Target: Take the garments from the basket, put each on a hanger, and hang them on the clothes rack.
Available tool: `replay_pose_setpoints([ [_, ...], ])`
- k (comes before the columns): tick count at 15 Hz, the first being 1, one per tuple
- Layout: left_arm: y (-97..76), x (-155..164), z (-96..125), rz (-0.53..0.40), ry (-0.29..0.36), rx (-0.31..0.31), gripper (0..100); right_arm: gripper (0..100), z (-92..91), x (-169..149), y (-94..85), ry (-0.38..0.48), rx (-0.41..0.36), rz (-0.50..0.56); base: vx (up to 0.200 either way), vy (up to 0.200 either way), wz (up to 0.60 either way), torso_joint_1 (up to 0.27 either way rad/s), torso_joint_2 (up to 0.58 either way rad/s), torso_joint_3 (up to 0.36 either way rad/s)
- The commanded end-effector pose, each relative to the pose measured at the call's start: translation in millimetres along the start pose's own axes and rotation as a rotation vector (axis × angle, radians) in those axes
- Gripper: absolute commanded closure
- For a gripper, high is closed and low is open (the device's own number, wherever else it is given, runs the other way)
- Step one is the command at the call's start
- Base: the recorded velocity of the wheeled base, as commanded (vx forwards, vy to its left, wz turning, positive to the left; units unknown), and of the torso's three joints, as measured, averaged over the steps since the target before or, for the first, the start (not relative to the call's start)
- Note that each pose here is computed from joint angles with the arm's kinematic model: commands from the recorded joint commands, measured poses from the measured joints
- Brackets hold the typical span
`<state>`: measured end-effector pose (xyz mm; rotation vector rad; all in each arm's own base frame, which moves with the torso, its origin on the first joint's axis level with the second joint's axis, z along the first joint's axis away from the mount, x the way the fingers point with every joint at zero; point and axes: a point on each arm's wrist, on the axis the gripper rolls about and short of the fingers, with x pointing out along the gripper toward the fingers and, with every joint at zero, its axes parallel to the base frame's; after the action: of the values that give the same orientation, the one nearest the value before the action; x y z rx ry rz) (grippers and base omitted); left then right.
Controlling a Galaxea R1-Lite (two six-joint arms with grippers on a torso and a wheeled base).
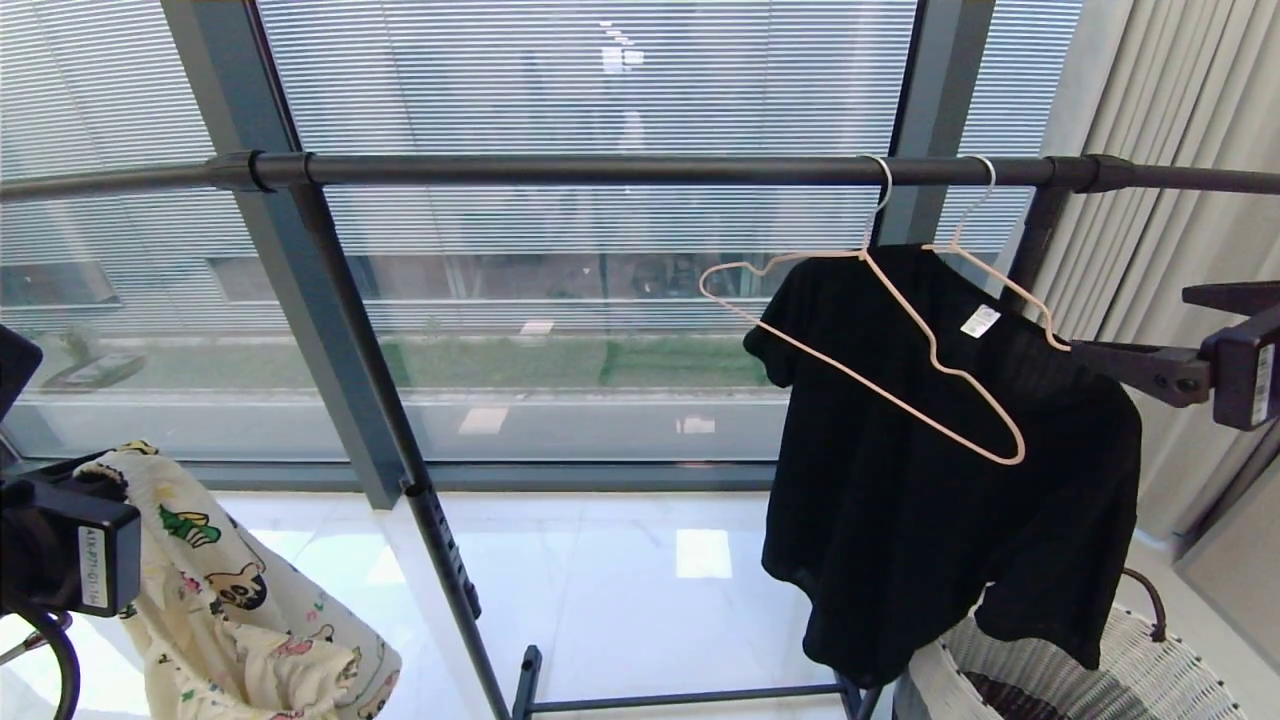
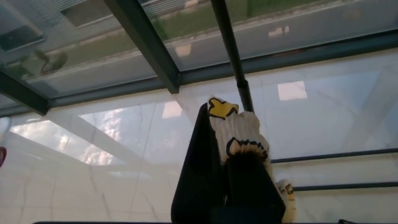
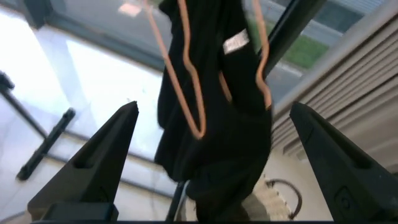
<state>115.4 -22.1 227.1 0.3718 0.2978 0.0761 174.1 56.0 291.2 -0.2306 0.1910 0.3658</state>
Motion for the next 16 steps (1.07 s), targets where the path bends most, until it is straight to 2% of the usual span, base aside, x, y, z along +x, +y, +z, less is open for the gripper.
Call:
replay_pose_setpoints([
  [1, -0.6, 1.1, 0.0, -0.002, 0.004, 0.005, 100, 0, -6.1, 20.0, 0.4, 0.046, 0.0, 0.016, 0.2, 0.0, 0.0, 0.002, 0.01, 0.012],
  [4, -3.1, -0.5, 0.4, -0.023, -0.007, 0.011, 100, 0, -8.8, 24.9, 1.5, 0.059, 0.002, 0.054, 0.2, 0.0, 0.0, 0.009, 0.0, 0.002],
  [8, -8.2, -3.0, 1.3, -0.066, -0.026, 0.022, 100, 0, -11.5, 29.3, 3.6, 0.062, -0.007, 0.132, 0.0, 0.0, 0.0, 0.0, 0.0, 0.0],
  [12, -7.1, -5.6, 2.0, -0.065, -0.041, 0.016, 100, 0, -21.1, 49.5, 6.8, 0.11, -0.016, 0.234, 0.0, 0.0, 0.0, 0.0, 0.0, 0.0],
  [16, -4.7, -10.6, 1.4, -0.059, -0.058, 0.009, 100, 0, -32.5, 72.5, 8.6, 0.169, -0.001, 0.284, 0.0, 0.0, 0.0, 0.0, 0.0, 0.0],
])
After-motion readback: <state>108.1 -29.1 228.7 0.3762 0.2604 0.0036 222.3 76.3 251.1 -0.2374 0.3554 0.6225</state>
